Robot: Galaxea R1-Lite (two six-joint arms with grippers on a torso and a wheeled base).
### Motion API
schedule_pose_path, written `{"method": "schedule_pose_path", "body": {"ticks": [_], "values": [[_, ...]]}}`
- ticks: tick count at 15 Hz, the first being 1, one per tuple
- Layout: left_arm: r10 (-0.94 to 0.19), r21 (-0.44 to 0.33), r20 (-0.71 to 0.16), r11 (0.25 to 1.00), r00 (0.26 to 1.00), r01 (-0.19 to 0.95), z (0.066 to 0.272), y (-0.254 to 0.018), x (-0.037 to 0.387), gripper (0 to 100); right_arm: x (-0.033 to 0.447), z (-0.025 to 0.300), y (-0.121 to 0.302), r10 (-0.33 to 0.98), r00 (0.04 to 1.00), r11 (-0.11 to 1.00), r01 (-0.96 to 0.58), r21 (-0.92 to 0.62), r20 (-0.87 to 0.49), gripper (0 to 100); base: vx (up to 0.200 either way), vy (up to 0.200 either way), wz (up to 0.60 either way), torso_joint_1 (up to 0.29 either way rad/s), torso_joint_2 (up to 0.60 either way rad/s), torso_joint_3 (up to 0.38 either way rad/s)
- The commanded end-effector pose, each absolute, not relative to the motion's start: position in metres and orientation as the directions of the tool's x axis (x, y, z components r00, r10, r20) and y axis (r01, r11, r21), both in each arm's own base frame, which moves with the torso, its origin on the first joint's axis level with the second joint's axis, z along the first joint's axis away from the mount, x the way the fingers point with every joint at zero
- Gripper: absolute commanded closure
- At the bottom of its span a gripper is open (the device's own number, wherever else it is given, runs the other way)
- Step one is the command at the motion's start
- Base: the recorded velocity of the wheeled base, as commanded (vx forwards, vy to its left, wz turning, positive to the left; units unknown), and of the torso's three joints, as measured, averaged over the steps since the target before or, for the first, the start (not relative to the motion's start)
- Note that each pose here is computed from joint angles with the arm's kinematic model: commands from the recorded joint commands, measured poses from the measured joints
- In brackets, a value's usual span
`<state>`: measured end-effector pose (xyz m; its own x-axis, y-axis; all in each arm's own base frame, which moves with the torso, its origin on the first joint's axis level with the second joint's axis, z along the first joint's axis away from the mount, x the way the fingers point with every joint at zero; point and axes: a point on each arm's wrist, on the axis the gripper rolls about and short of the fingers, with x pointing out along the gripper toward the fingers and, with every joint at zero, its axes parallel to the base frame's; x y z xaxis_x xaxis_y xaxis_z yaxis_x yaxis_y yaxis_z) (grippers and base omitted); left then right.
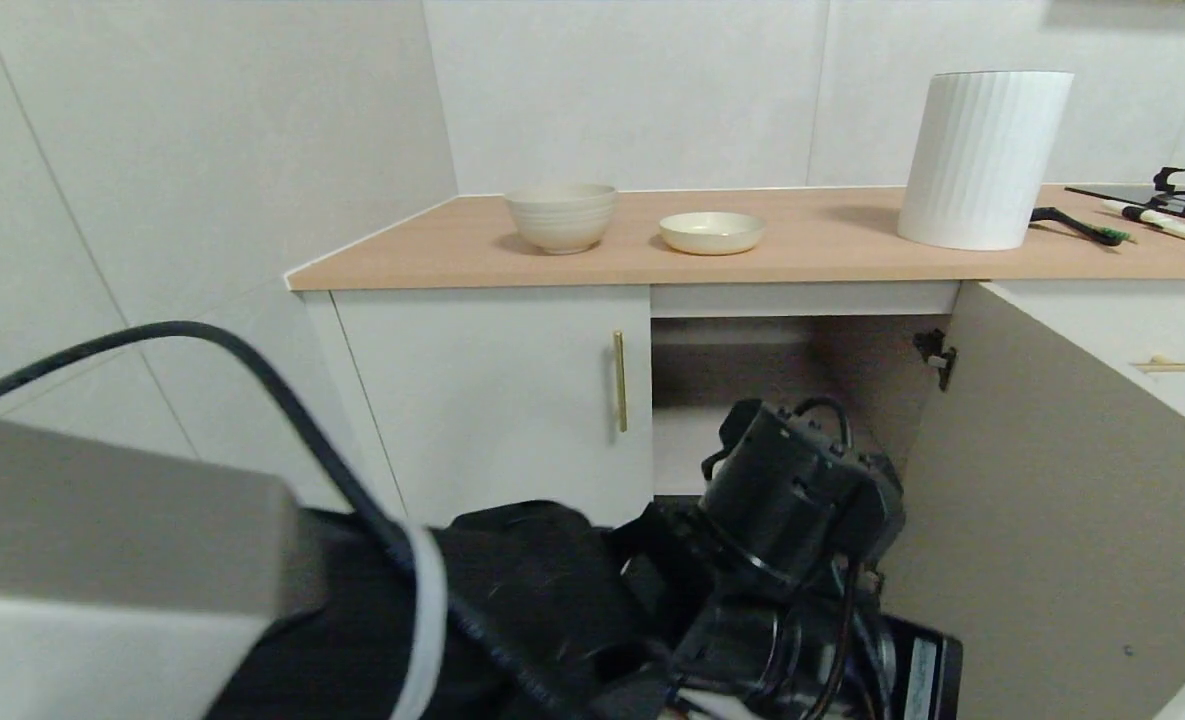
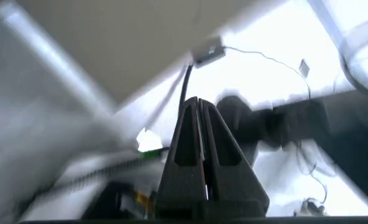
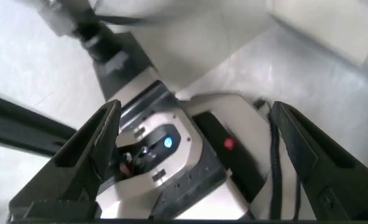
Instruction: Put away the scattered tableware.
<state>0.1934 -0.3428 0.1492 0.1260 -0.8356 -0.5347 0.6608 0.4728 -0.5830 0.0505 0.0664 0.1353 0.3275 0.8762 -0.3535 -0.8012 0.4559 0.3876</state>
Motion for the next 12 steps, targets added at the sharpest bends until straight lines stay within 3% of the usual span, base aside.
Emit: {"method": "schedule_pose_path", "body": {"ticks": [1, 4, 7, 10, 12], "values": [[-0.823, -0.566, -0.494, 0.549, 0.281, 0.615, 0.180, -0.269, 0.194, 100, 0.052, 0.134, 0.068, 0.871, 0.322, 0.461, -0.796, 0.392, -0.370, 0, 0.000, 0.000, 0.00, 0.000, 0.00, 0.000], [-0.824, -0.567, -0.407, 0.566, 0.393, 0.599, 0.202, -0.222, 0.193, 100, 0.062, 0.140, 0.077, 0.855, 0.343, 0.489, -0.781, 0.387, -0.389, 0, 0.000, 0.000, 0.00, 0.000, 0.00, 0.000], [-0.797, -0.550, -0.303, 0.594, 0.523, 0.587, 0.234, -0.166, 0.183, 100, 0.093, 0.155, 0.101, 0.752, 0.494, 0.642, -0.697, 0.319, -0.436, 0, 0.000, 0.000, 0.00, 0.000, 0.00, 0.000], [-0.721, -0.469, -0.283, 0.679, 0.633, 0.564, 0.243, -0.113, 0.164, 100, 0.130, 0.175, 0.130, 0.687, 0.583, 0.717, -0.641, 0.273, -0.434, 0, 0.000, 0.000, 0.00, 0.000, 0.00, 0.000], [-0.679, -0.468, -0.279, 0.713, 0.679, 0.522, 0.247, -0.090, 0.148, 100, 0.153, 0.192, 0.144, 0.681, 0.616, 0.728, -0.629, 0.273, -0.397, 0, 0.000, 0.000, 0.00, 0.000, 0.00, 0.000]]}}
